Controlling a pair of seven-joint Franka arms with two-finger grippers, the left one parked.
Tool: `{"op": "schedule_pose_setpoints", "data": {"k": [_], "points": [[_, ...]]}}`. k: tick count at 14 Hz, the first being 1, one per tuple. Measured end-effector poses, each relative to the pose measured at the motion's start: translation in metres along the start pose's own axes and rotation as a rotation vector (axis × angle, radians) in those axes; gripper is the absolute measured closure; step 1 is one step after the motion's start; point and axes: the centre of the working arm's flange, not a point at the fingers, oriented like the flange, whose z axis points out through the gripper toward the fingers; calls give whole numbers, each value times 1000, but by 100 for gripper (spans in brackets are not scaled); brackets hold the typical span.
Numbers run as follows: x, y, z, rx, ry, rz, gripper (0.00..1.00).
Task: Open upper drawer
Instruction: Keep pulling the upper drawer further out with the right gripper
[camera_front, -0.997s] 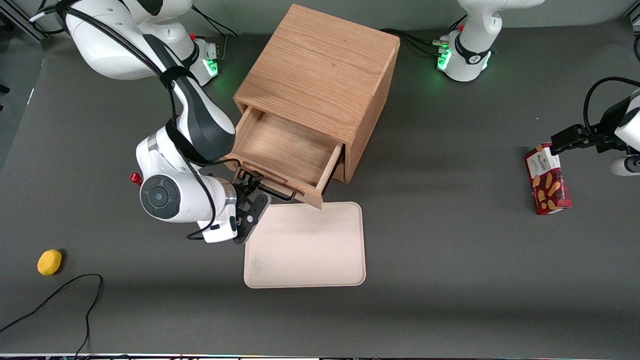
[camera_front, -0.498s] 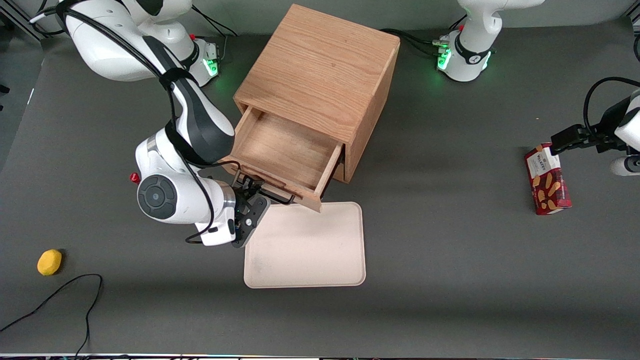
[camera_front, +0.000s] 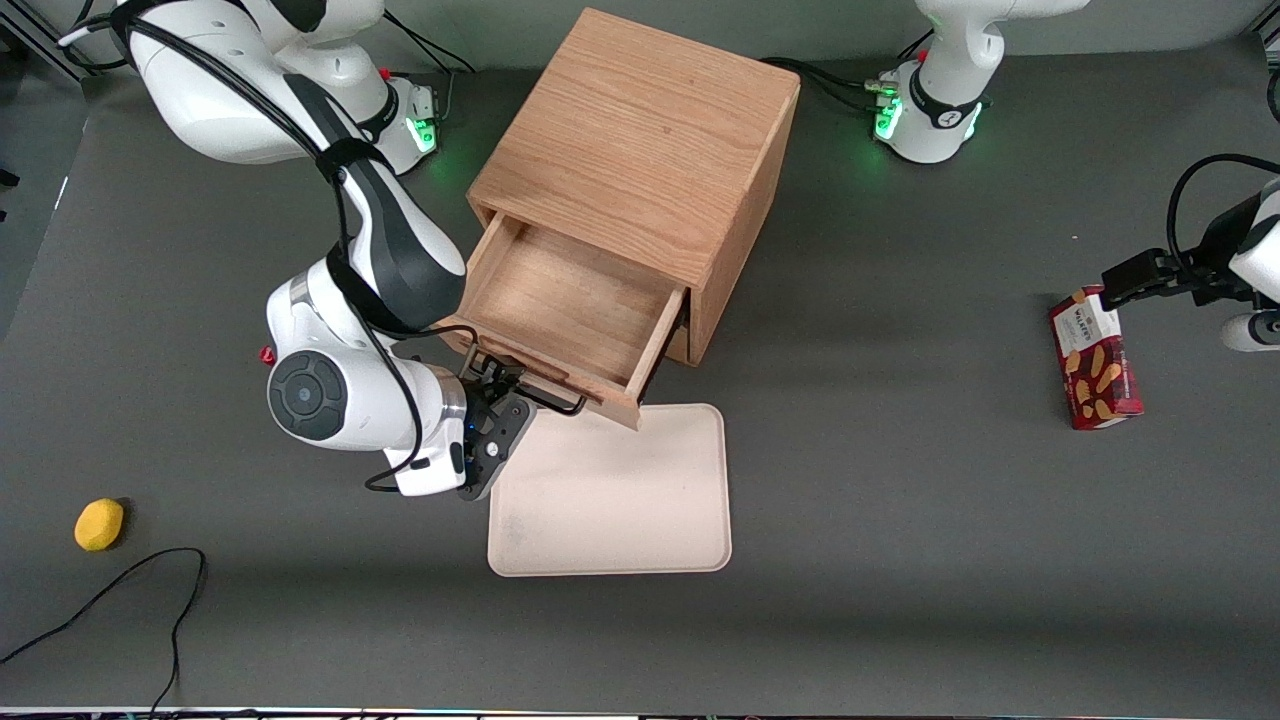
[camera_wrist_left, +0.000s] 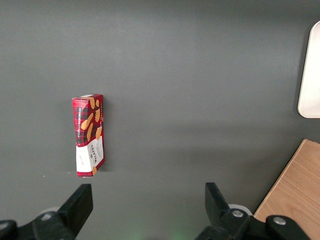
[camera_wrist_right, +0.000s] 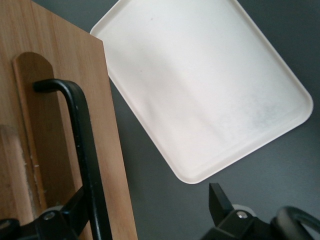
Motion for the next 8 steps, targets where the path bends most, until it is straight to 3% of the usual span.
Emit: {"op": "schedule_pose_setpoints", "data": {"k": [8], "points": [[1,4,-7,-22,16,-20,0]]}}
